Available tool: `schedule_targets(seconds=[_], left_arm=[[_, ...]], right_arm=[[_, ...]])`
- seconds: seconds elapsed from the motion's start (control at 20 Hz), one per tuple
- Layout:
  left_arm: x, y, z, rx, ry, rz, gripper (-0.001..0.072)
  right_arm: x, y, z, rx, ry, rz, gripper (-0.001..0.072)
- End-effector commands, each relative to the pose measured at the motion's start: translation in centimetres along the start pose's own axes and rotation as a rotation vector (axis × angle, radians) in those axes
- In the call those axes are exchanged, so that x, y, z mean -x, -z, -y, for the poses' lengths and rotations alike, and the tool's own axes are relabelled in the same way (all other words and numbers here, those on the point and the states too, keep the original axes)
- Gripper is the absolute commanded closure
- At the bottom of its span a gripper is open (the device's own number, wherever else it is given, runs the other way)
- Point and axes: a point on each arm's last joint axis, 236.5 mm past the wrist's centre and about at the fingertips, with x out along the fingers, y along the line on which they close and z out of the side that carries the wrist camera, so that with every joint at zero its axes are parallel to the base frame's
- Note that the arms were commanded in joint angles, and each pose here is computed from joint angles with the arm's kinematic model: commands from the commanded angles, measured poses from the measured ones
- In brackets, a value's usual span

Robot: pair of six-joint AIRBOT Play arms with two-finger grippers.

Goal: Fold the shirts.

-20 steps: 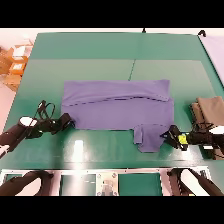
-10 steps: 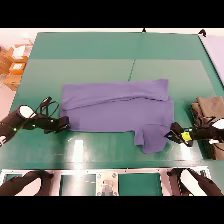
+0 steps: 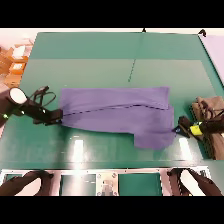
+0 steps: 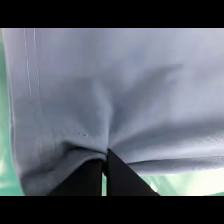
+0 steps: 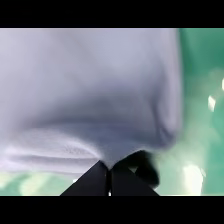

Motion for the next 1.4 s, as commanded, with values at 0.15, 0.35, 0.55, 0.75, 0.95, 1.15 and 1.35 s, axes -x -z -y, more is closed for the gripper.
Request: schedule_targets(seconds=[0.15, 0.35, 0.55, 0.75, 0.95, 1.15, 1.35], left_arm=[[4.6, -7.3, 2.2, -0.078, 0.010, 0.148, 0.0685], [1.7, -12.6, 2.8, -0.069, 0.050, 0.133, 0.0685], [-1.9, -18.6, 2.3, -0.050, 0.060, 0.169, 0.0679], [0.5, -24.5, 2.0, -0.087, 0.013, 0.366, 0.0043], [4.4, -23.9, 0.5, -0.172, -0.126, 0.306, 0.0044], [4.3, -21.9, 1.3, -0.160, -0.092, 0.224, 0.0144], [4.2, -21.4, 3.7, -0.145, 0.014, 0.210, 0.0688]], right_arm=[[3.5, -8.4, -8.9, 0.119, -0.153, 0.114, 0.0694], [1.0, -14.4, -11.8, 0.115, -0.157, 0.100, 0.0694], [-4.0, -19.6, -11.9, 0.070, -0.149, 0.050, 0.0664], [-4.8, -23.1, -10.8, 0.067, -0.151, 0.034, 0.0402], [-1.5, -22.1, -6.5, 0.185, -0.112, -0.040, 0.0165], [-3.7, -19.9, -1.4, 0.186, -0.092, -0.134, 0.0105], [-7.1, -19.3, -2.8, 0.231, -0.236, -0.195, 0.0104]])
